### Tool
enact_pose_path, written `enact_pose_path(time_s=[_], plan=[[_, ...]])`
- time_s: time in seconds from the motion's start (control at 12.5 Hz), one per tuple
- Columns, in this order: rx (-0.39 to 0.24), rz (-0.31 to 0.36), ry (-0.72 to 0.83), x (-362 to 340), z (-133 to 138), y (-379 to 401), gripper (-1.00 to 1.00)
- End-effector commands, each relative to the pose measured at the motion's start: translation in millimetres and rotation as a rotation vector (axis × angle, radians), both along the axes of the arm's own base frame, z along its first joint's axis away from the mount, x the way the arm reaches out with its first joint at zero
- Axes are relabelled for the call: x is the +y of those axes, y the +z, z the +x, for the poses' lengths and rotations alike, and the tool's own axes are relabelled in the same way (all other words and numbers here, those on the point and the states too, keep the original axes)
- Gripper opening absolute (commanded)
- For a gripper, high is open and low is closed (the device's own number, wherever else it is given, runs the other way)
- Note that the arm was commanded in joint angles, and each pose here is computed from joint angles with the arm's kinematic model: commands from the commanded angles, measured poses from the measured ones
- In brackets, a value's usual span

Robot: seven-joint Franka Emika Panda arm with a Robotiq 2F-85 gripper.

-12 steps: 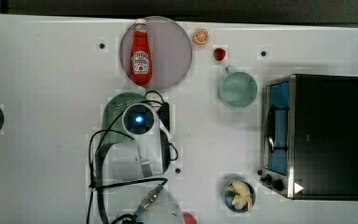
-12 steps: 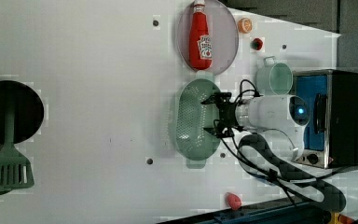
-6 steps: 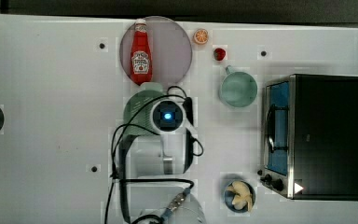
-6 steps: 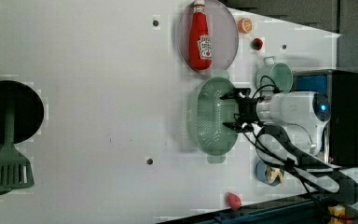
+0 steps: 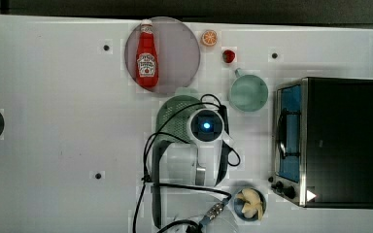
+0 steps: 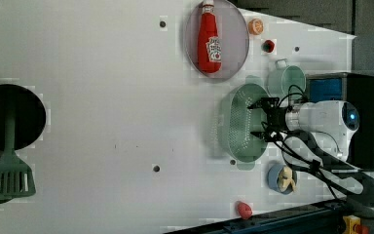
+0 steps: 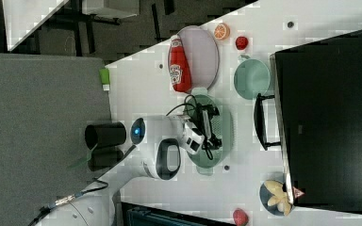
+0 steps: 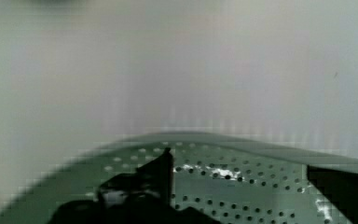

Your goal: Drag strainer left to right.

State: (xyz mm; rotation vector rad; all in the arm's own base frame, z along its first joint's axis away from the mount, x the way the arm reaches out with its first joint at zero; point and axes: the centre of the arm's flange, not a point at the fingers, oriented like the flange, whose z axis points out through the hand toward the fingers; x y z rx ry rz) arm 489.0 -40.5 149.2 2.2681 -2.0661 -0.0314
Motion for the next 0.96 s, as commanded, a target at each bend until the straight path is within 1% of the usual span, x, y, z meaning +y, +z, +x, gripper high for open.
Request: enact_pose_path(time_s=[0.08, 0.24, 0.48, 0.56, 0.64, 0.8, 0.88, 0.96], plan=[[-0.013, -0.01, 0.087, -30.1, 5.4, 11.2, 1.0], [-0.016, -0.014, 0.092, -36.8, 5.9, 13.3, 1.0], [-0.047, -0.001, 0.126, -17.0, 15.9, 34.2, 1.0], [-0.044, 0.011, 0.148, -3.8, 17.8, 47.4, 1.0], [-0.027, 0.023, 0.167, 7.6, 17.5, 63.4, 1.0], [-0.043, 0.039, 0.279, 32.6, 19.6, 112.0, 1.0], [-0.06, 0.043, 0.361, 44.0, 18.8, 138.3, 1.0], [-0.091, 0.04, 0.439, 53.8, 17.2, 166.7, 1.0]])
